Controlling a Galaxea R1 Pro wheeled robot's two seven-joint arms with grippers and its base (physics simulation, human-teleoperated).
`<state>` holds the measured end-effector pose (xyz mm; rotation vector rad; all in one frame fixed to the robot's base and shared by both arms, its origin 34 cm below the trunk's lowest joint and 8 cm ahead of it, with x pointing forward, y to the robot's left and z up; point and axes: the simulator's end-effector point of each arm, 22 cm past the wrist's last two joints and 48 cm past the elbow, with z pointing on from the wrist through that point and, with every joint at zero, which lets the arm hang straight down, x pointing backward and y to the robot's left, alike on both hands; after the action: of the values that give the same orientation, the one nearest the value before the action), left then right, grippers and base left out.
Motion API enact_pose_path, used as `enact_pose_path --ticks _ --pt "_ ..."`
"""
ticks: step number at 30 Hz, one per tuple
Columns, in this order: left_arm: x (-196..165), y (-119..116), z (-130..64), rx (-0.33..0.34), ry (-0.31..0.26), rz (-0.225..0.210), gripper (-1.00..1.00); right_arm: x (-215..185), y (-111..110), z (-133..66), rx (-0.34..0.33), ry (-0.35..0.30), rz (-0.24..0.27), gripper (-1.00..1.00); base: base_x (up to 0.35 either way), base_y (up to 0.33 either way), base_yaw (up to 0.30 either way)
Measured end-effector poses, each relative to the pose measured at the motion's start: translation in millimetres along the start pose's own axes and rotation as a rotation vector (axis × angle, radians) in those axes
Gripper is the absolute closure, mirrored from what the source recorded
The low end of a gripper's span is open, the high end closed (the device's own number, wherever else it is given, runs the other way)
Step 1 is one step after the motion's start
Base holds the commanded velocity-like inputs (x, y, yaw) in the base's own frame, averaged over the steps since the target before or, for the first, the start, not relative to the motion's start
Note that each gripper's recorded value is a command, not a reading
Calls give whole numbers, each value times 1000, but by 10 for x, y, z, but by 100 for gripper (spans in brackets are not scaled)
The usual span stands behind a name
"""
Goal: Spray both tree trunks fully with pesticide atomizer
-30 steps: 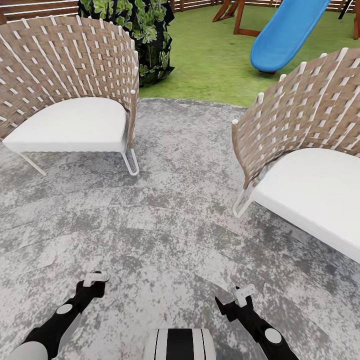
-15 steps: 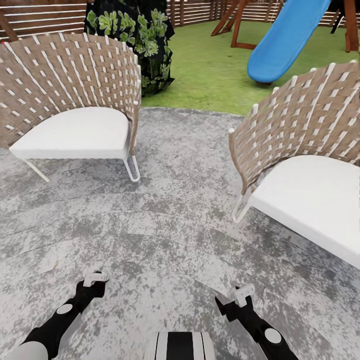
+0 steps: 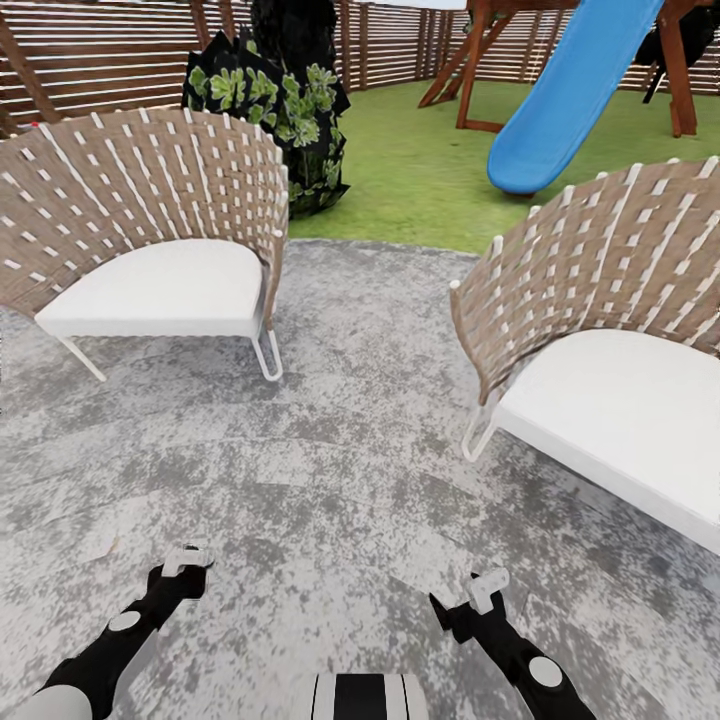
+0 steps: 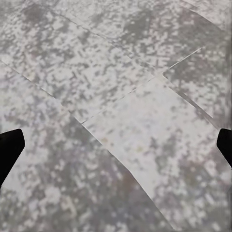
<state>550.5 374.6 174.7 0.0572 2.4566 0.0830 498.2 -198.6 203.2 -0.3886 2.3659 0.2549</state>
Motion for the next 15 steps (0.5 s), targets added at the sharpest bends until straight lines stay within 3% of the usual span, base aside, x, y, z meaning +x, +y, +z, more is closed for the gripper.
enact_pose_path --ticks 3,6,15 --pt "-76 1 -28 -6 -12 -21 100 11 1 -29 2 3 -4 -100 0 0 0" --pt "-112 4 -71 -7 -20 -23 100 214 26 -69 -1 46 5 -100 0 0 0" --pt "235 -18 -314 -7 22 -29 100 865 117 -274 -11 156 33 -100 0 0 0"
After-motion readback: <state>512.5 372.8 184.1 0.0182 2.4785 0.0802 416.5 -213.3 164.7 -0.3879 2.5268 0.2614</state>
